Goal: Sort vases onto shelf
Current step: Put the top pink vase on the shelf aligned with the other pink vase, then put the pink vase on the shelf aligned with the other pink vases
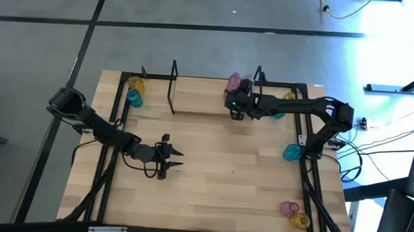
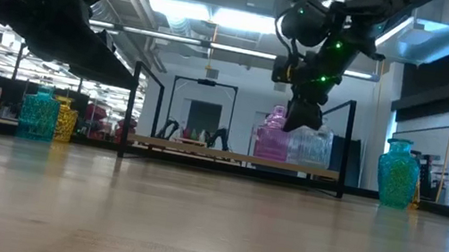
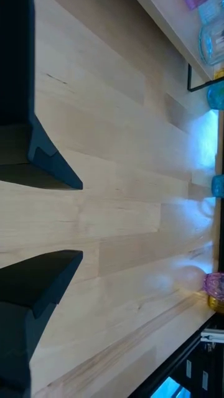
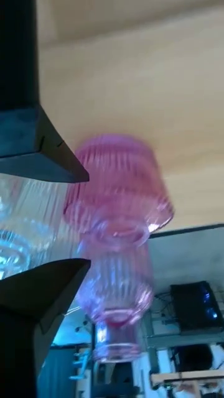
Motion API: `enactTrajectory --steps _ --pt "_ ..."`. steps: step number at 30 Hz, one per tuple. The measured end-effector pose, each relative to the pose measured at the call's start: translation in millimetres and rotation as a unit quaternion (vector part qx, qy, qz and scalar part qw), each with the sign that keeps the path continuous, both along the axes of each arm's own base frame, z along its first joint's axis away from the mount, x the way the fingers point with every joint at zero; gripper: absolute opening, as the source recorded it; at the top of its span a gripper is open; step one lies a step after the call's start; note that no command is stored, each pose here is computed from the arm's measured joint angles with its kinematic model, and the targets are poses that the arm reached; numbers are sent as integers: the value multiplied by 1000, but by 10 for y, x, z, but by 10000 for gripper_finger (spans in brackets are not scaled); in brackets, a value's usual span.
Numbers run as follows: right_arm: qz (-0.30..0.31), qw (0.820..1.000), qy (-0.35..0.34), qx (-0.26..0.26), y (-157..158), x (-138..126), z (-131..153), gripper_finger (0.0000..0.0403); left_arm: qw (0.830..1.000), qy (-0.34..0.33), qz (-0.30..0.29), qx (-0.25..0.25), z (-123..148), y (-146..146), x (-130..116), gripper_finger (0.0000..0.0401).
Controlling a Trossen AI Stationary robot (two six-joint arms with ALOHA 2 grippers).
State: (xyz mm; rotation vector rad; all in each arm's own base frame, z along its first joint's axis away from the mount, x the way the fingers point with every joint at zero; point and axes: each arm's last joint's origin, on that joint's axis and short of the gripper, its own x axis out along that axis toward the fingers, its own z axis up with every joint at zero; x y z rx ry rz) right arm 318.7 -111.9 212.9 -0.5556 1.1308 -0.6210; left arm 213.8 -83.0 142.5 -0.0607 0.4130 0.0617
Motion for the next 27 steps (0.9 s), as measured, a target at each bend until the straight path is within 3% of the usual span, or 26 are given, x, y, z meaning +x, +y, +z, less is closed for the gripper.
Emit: enactTrajectory --steps 15,22,27 --pt "3 1000 -2 -4 33 27 44 200 1000 0 0 0 -1 1 0 162" --pt "57 998 -35 10 474 224 385 200 1000 0 0 0 -1 0 0 162" --pt "116 985 -70 111 1005 141 693 200 1000 1 -4 -1 -1 -6 -2 162"
